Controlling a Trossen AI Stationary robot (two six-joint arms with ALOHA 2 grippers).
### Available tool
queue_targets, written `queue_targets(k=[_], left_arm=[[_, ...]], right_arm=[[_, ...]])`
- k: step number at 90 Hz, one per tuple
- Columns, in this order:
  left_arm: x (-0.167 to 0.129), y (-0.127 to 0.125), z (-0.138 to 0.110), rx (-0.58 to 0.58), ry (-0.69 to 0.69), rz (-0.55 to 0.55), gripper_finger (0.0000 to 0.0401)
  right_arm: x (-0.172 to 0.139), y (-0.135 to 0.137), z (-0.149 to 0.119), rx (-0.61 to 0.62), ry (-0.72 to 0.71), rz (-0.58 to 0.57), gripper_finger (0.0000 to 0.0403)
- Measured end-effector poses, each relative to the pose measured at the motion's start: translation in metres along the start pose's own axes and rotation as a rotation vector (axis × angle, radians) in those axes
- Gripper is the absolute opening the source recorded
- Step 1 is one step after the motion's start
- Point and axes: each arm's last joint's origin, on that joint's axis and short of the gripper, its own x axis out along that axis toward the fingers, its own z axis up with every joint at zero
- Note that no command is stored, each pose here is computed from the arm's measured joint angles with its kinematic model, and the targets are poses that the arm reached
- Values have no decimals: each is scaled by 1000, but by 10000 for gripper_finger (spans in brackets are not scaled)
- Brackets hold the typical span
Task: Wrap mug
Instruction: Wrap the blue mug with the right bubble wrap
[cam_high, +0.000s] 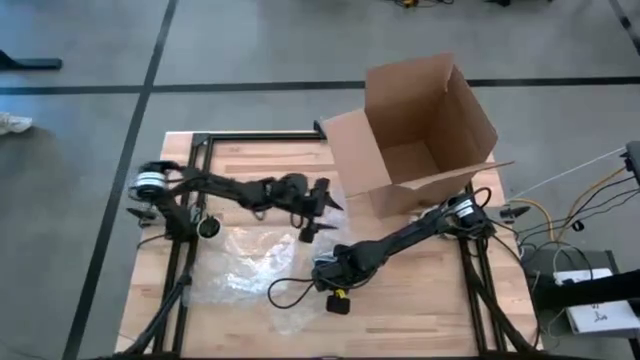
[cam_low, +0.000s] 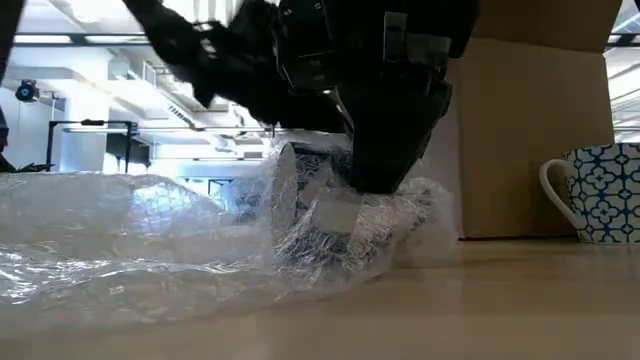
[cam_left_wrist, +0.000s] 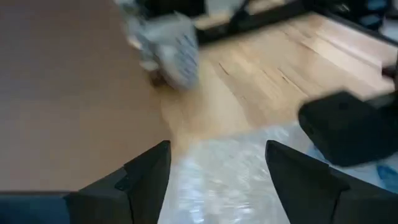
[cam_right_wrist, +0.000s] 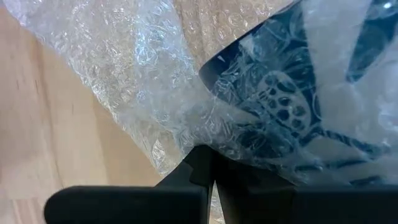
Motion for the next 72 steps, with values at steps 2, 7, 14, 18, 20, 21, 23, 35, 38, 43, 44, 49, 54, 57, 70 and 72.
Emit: queue_targets(k=[2,7,14,18,20,21,23,35,38,43,44,49,54,57,70,72], left_arm=[[5,1,-2,-6,24,-10,260],[14,2,-7,-17,89,-34,267],[22,2,-15,-40,199,-74,275],[23,1,-21,-66,272,-101,277],[23,0,-24,-78,302,-114,278],[23,-1,-25,-84,317,-120,278],[22,-2,-26,-94,341,-130,278],[9,-9,-29,-168,444,-157,274],[4,-11,-29,-187,466,-157,271],[-4,-14,-29,-217,492,-148,266],[-6,-15,-29,-223,496,-144,265],[-15,-19,-28,-235,509,-105,258],[-26,-22,-28,-227,521,-43,251],[-34,-25,-28,-216,528,1,246],[-70,-30,-24,-162,409,176,225],[-76,-30,-24,-156,368,191,222]], right_arm=[[0,0,0,0,0,0,0],[0,0,0,0,1,0,0],[0,0,0,0,6,-3,0],[0,0,-1,0,10,-5,0],[0,-1,-1,0,12,-6,0],[0,-1,-1,-1,13,-7,0],[0,-1,-1,-2,14,-7,0],[0,-1,-1,-13,15,-11,0],[0,-1,-2,-17,16,-11,0],[0,-1,-2,-25,21,-14,0],[0,-1,-2,-27,23,-16,0],[0,-2,-4,-43,38,-25,0],[-1,-3,-5,-60,56,-34,0],[-1,-4,-6,-70,65,-38,0],[-1,-5,-8,-115,83,-45,0],[-1,-5,-8,-121,85,-47,0]])
